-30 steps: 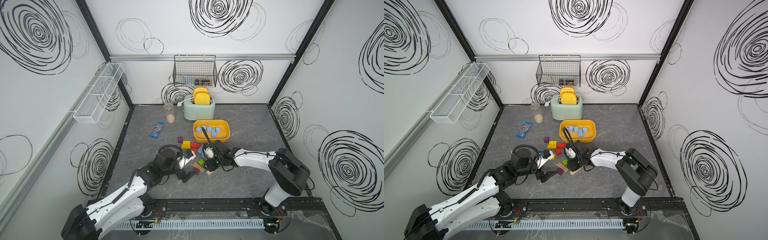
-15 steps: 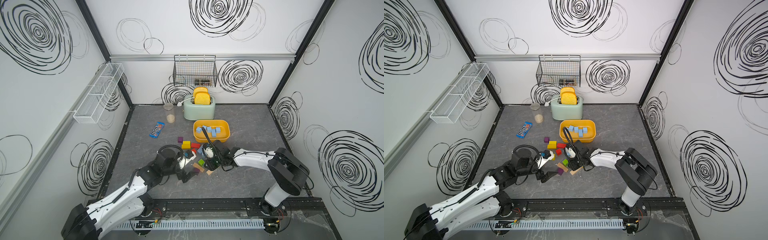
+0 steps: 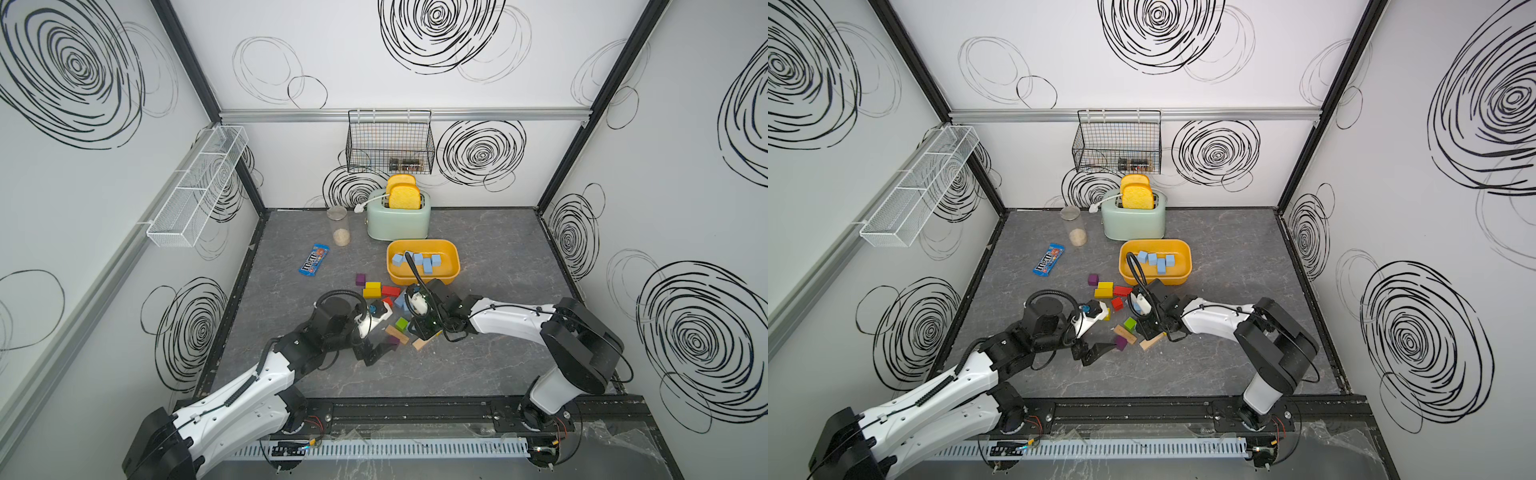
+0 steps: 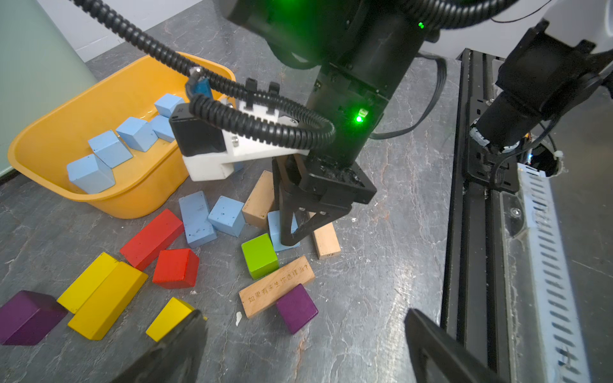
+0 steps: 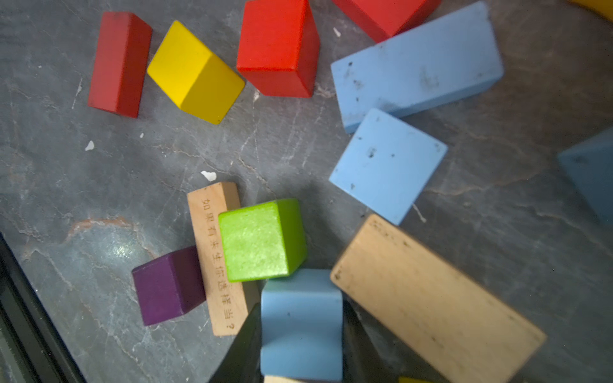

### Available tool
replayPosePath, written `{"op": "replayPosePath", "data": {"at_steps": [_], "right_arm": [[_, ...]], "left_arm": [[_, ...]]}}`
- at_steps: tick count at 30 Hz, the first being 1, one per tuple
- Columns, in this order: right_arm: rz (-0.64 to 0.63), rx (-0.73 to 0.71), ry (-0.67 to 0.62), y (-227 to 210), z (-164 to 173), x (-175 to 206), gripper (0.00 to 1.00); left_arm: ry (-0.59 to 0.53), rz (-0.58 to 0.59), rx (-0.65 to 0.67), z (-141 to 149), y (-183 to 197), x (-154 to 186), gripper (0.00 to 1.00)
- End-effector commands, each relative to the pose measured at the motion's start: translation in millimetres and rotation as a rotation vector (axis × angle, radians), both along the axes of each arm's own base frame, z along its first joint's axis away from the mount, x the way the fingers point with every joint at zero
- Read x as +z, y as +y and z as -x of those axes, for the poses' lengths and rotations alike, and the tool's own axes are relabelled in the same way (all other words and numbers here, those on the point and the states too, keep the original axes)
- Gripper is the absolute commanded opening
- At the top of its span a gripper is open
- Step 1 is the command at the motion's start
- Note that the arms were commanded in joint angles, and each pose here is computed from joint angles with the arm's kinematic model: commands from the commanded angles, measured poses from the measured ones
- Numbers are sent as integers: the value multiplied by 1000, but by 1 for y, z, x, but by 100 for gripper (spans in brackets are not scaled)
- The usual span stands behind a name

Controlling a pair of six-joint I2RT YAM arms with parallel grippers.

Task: Pick out the blue building blocks
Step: Pick up the building block from the center of the board.

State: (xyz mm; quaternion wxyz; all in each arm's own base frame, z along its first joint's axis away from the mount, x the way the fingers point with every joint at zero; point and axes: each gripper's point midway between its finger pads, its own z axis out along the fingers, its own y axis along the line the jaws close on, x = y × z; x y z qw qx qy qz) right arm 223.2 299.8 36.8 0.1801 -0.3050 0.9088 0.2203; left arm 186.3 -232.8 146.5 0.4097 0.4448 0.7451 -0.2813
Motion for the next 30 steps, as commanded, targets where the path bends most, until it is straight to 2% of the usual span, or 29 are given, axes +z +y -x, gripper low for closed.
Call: {"op": "replayPosePath", "data": {"at_steps": [1,5,9,20,30], "right_arm": [[-34,1,-39,3,-1,14,23],[-48,-4,-56,3,-2,20,15],[-61,-12,-79,2,-3,29,0],[-126,-53,-208,-3,-16,80,0],[-170,-119,-344,-17,-43,133,0]], "left_arm": [[-53,22,-21,-2,-5,10,96],[-54,22,-23,-1,-5,10,96],[-64,25,-26,-1,-5,13,96],[-132,53,-24,-3,-4,37,96],[-212,100,-39,-11,-12,70,96]]}}
